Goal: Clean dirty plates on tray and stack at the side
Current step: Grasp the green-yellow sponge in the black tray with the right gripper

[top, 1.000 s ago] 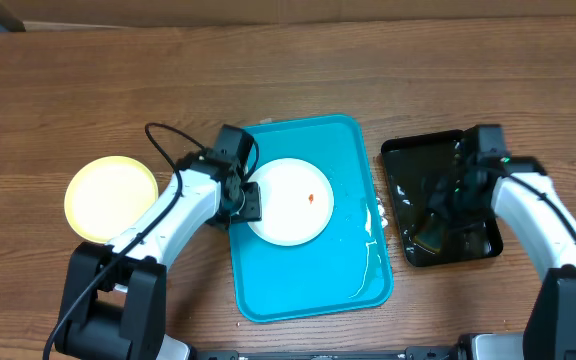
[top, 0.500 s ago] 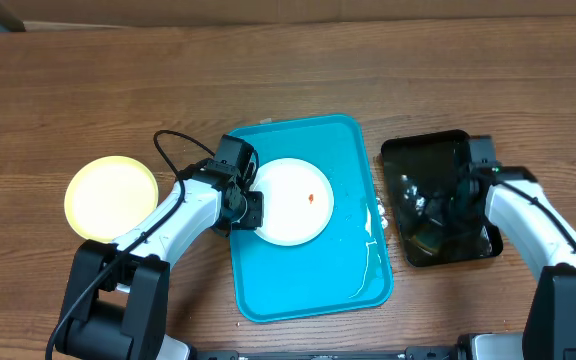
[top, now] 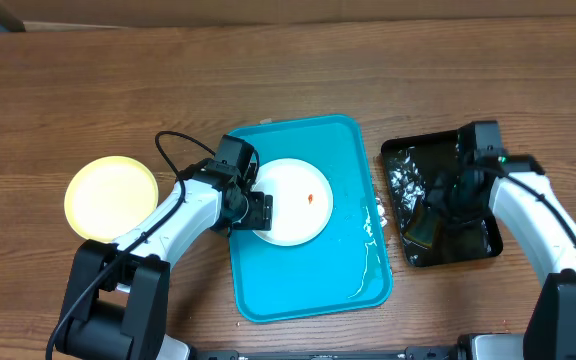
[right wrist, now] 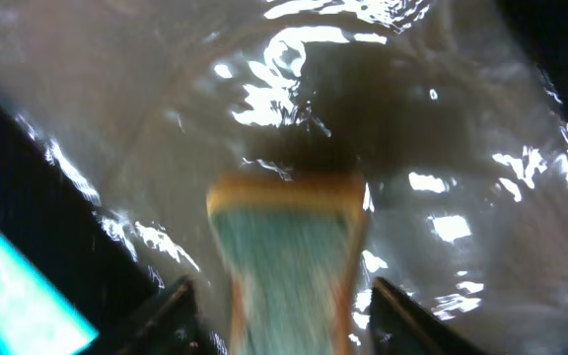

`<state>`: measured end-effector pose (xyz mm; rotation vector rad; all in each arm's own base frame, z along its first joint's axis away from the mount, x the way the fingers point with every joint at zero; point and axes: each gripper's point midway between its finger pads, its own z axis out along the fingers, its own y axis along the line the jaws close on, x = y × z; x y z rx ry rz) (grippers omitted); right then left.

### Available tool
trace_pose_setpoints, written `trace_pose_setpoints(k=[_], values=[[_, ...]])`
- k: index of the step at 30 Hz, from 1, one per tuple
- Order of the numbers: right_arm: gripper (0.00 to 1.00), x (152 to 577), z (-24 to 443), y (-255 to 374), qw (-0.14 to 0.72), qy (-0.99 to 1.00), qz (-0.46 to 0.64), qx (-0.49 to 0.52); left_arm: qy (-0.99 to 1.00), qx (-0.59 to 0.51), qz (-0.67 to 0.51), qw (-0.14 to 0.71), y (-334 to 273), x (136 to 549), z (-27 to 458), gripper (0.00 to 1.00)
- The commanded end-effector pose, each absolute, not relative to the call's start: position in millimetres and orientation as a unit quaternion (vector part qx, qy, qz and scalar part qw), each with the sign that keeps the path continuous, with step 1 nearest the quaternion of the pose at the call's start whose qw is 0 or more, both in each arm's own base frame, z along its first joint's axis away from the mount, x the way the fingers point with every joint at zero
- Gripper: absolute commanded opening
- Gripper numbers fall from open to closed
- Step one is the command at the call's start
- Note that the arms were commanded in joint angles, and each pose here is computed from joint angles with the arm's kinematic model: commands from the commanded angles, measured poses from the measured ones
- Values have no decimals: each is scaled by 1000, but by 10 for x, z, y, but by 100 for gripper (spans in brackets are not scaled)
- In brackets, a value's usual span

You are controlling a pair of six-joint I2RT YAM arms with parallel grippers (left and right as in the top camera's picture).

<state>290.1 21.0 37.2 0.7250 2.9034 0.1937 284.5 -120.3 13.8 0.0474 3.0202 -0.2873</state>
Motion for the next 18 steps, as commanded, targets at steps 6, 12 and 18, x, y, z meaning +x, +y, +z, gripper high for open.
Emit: trace_pose_setpoints(k=[6,12,18], values=[[4,2659,75,259,51,963,76,253,988,-56,-132,61,-1331,2995,260,69],[4,2662,257,168,33,960,70,270,992,-46,-45,104,-1044,3133,232,52],[22,2777,646,77,29,956,67,285,980,134,-64,136,-1325,3202,278,34]])
